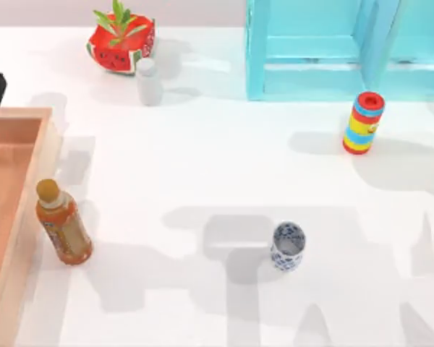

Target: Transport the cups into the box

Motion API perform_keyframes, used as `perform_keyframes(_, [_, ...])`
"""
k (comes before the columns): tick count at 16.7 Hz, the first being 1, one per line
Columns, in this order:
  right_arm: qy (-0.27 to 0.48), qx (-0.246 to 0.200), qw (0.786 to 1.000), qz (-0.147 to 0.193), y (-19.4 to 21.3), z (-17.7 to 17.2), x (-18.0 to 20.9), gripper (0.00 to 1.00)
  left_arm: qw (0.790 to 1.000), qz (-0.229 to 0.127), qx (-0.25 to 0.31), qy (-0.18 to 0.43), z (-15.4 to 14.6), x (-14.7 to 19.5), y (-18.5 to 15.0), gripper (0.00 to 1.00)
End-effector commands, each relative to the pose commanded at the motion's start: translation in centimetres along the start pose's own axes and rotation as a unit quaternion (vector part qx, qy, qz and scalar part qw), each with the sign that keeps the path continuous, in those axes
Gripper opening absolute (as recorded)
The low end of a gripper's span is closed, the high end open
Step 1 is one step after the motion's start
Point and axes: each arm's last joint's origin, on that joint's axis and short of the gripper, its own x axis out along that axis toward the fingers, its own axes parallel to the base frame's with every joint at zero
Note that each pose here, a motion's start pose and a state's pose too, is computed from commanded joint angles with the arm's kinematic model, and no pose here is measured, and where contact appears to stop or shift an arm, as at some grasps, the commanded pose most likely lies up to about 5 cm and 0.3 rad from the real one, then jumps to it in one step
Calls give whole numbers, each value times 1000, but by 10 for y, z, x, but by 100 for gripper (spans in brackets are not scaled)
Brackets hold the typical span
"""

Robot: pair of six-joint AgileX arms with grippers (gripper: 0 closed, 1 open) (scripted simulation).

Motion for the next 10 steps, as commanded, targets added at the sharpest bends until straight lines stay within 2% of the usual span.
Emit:
perform_keyframes(3, [0, 0, 1000, 0, 0, 0, 0, 100, 1000, 3, 1, 10, 43, 10, -90, 100])
perform_keyframes(5, [0, 0, 1000, 0, 0, 0, 0, 100, 1000, 8, 3, 15, 52, 24, -168, 100])
perform_keyframes(8, [0, 0, 1000, 0, 0, 0, 0, 100, 1000, 10, 4, 11, 32, 47, -278, 100])
perform_keyframes(10, [0, 0, 1000, 0, 0, 0, 0, 100, 1000, 5, 3, 4, 10, 60, -331, 100])
